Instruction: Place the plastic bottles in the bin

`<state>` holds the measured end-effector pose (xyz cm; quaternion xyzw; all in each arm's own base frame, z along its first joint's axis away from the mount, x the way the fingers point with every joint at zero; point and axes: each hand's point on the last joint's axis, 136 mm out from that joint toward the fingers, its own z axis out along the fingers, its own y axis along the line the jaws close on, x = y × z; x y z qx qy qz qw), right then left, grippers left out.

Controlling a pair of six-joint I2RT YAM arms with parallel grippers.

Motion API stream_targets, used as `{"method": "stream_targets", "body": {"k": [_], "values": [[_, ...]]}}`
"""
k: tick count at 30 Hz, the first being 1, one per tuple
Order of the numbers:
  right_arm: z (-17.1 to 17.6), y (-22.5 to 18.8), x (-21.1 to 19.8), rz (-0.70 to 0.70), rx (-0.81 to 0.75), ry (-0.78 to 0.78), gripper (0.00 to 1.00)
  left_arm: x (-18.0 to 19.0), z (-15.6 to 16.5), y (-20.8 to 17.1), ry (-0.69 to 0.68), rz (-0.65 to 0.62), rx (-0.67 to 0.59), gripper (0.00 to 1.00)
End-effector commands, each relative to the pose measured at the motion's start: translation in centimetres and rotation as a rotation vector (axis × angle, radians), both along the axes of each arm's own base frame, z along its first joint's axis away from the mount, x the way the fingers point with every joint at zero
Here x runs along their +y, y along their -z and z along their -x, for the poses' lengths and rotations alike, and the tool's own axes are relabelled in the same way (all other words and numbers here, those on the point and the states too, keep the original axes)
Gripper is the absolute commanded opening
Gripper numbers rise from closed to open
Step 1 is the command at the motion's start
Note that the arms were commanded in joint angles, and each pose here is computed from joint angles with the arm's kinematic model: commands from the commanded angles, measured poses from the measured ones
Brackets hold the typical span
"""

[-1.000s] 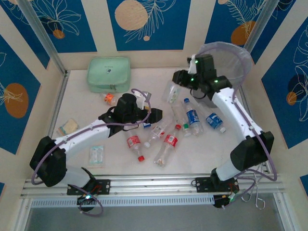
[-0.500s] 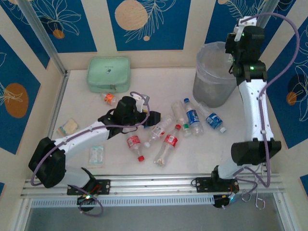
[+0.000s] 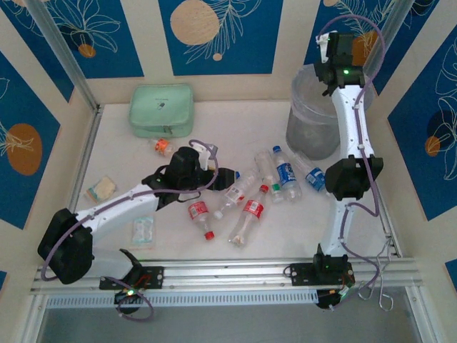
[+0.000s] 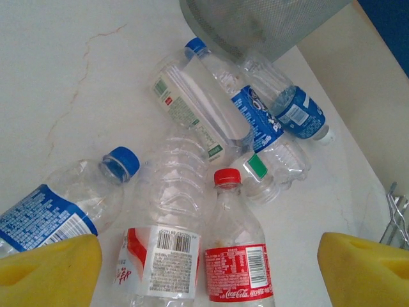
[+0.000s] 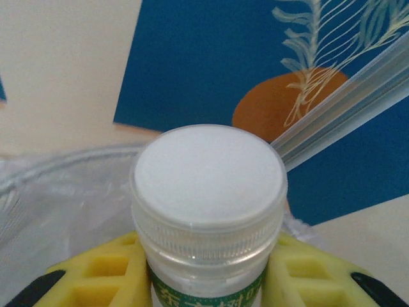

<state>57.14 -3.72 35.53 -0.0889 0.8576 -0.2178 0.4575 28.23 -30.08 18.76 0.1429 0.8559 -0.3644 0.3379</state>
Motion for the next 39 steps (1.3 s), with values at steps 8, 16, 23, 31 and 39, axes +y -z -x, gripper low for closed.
{"method": "stream_targets", "body": {"k": [8, 16, 23, 31, 39], "values": [[0.4, 4.9, -2.7, 0.046, 0.098, 0.029, 0.0, 0.9, 0.6, 0.2, -0.003, -0.029, -0.022, 0.87], [1.2, 10.6, -4.5, -0.095, 0.302, -0.019, 0.0, 0.7, 0.7, 1.3, 0.01, -0.044, -0.002, 0.87], [1.7, 15.5, -6.0, -0.197, 0.428, 0.002, 0.0, 0.7, 1.0, 1.6, 0.024, -0.059, 0.021, 0.87], [2.2, 18.9, -6.6, -0.285, 0.501, 0.035, 0.0, 0.5, 1.0, 2.4, 0.026, -0.07, 0.056, 0.87], [3.0, 16.1, -6.5, -0.351, 0.457, 0.039, 0.35, 0.3, 0.9, 2.2, 0.029, -0.075, 0.062, 0.89]]}}
